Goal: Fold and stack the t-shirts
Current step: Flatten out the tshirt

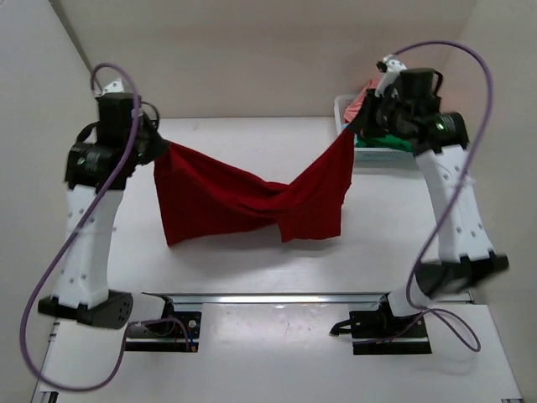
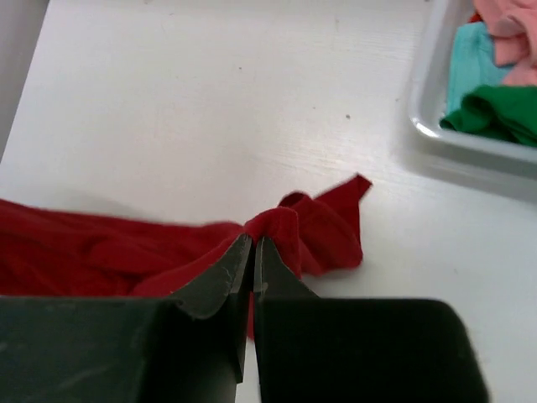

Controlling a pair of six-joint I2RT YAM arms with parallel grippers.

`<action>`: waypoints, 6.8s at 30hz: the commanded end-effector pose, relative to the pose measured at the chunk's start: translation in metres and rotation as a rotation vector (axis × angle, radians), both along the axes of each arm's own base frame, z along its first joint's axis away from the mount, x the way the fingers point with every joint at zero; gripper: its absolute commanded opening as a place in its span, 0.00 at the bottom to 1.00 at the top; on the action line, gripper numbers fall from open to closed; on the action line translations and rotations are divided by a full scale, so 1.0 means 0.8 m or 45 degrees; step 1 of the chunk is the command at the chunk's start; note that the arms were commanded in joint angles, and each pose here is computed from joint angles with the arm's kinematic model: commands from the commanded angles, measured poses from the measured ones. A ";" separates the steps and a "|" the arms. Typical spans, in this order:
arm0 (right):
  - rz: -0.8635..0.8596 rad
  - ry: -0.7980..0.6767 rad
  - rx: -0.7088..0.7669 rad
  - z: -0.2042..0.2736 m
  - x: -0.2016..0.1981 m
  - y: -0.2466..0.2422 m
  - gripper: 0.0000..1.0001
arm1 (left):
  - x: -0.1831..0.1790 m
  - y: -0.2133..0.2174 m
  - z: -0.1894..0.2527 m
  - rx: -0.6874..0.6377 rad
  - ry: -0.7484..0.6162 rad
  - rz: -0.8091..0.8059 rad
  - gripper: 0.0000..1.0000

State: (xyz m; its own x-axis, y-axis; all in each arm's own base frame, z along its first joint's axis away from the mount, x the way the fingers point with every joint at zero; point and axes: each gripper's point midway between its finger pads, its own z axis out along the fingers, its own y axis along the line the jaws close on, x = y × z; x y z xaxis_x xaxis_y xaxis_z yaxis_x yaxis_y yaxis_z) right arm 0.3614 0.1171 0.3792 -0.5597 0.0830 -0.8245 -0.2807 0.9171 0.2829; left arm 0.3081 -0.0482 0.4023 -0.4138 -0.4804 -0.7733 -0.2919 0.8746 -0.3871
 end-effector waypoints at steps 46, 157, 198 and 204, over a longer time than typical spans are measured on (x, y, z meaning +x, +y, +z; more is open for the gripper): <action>-0.128 0.786 -0.252 -0.374 -0.093 -0.010 0.71 | -0.049 0.054 -0.416 0.113 0.842 0.261 0.68; 0.223 -1.177 0.422 0.366 -0.113 -0.053 0.00 | 0.073 0.017 0.233 -0.666 -0.794 -0.223 0.00; -0.106 -1.057 -0.136 0.231 -0.096 -0.011 0.00 | -0.011 0.015 0.150 -0.097 -0.735 -0.210 0.01; -0.076 -1.025 -0.036 0.208 -0.131 -0.047 0.00 | -0.060 0.009 0.126 -0.078 -0.729 -0.196 0.01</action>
